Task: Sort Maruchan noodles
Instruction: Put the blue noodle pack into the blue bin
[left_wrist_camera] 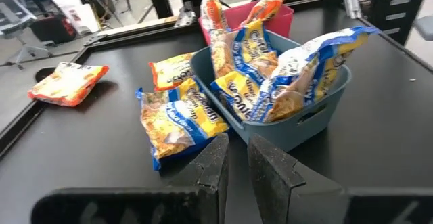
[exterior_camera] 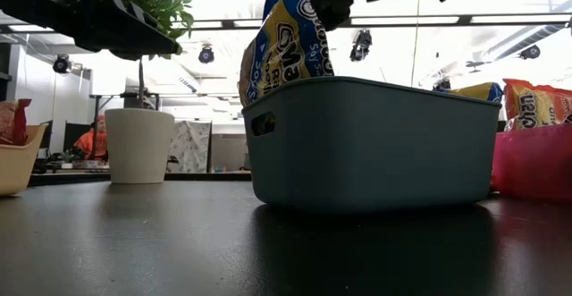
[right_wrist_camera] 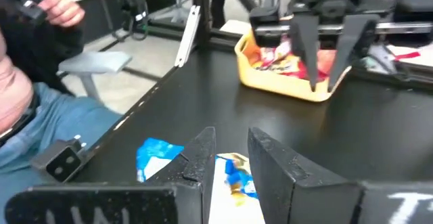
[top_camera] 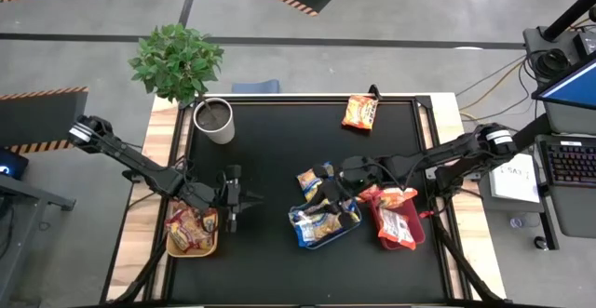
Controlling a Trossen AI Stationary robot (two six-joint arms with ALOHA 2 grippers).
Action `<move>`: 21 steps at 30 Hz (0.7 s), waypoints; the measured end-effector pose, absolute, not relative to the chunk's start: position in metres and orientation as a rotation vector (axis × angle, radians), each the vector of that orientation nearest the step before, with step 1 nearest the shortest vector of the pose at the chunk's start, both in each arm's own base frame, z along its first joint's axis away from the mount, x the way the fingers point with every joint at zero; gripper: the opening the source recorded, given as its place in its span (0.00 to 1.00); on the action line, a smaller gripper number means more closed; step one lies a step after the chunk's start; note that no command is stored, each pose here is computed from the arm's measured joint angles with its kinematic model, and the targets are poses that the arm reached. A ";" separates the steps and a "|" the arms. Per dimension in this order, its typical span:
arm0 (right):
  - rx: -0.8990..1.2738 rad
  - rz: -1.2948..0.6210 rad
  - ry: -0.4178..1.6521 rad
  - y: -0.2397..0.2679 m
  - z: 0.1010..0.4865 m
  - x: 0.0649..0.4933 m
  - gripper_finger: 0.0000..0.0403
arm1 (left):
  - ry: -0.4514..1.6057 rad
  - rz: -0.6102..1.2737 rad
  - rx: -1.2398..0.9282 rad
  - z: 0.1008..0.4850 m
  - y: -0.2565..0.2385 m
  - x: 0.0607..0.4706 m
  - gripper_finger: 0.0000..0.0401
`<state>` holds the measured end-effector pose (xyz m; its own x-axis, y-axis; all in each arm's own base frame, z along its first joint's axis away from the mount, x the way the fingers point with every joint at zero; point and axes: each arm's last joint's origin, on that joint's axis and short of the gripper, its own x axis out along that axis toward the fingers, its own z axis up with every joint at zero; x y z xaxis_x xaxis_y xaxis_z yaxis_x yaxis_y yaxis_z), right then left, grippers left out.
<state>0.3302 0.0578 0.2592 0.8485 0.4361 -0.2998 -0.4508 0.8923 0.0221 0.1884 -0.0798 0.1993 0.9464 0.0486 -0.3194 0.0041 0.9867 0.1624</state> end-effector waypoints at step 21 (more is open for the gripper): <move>0.014 0.387 0.261 0.033 0.243 0.323 0.18 | 0.321 0.070 0.227 0.192 -0.082 0.198 0.10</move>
<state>0.3229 0.0330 0.2435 0.8931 0.3748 -0.2487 -0.3711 0.9264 0.0634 0.1977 -0.0819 0.1922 0.9468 0.1042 -0.3044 -0.0324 0.9722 0.2319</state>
